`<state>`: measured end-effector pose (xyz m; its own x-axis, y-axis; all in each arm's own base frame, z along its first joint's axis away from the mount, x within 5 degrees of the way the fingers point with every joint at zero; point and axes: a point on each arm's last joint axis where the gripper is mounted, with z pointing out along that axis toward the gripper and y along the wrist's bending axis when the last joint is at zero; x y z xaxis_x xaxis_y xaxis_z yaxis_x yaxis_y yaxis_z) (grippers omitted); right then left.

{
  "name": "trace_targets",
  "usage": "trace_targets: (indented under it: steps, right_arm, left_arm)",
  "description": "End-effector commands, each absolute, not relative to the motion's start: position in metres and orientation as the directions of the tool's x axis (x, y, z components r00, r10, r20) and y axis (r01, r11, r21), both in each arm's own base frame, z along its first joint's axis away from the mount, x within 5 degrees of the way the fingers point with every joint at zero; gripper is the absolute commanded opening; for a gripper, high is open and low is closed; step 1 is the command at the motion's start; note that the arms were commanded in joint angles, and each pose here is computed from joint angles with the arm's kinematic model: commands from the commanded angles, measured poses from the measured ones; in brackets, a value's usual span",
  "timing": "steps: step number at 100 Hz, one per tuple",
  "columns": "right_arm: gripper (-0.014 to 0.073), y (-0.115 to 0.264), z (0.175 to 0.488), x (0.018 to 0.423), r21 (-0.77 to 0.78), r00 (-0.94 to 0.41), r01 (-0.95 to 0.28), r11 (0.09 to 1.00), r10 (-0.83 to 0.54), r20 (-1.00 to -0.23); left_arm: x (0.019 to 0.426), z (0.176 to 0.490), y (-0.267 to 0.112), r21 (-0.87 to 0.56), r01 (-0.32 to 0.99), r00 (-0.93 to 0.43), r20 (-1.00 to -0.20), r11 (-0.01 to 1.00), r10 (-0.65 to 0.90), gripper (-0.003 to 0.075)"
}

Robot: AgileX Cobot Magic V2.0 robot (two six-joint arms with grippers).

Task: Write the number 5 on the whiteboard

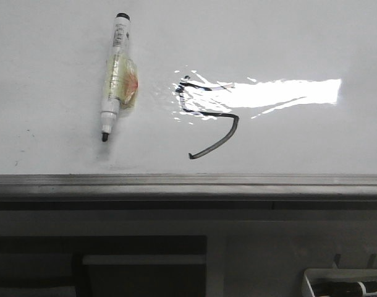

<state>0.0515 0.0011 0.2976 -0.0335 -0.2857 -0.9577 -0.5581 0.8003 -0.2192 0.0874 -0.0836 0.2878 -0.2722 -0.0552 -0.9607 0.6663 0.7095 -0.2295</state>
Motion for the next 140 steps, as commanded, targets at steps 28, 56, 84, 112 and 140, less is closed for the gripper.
trace_targets:
  steps: [28,56,84,112,140]
  right_arm:
    - [-0.0061,0.002,0.309,0.052,-0.244,0.033,-0.548,0.800,-0.270,-0.962]
    - [-0.0061,0.002,0.309,0.052,-0.244,0.033,-0.548,0.800,-0.270,-0.962]
    - [-0.0061,0.002,0.309,0.052,-0.244,0.033,-0.548,0.800,-0.270,-0.962]
    - [-0.0061,0.002,0.309,0.052,-0.244,0.033,-0.548,0.800,-0.270,-0.962]
    - [-0.0061,0.002,0.309,0.052,-0.244,0.033,-0.548,0.800,-0.270,-0.962]
  left_arm:
    - [0.089,0.292,-0.076,-0.227,0.621,-0.218,-0.969,0.750,-0.113,-0.0020]
    - [0.069,0.281,-0.027,0.204,0.323,0.344,-0.935,0.924,0.086,-0.0020]
    - [0.054,0.238,-0.009,0.070,0.164,0.141,-0.989,0.984,0.047,-0.0020]
    - [0.051,0.203,-0.004,0.010,0.078,-0.146,-0.989,0.997,0.021,-0.0020]
    - [0.051,0.194,-0.007,-0.112,0.094,-0.172,-0.981,0.989,-0.094,-0.0020]
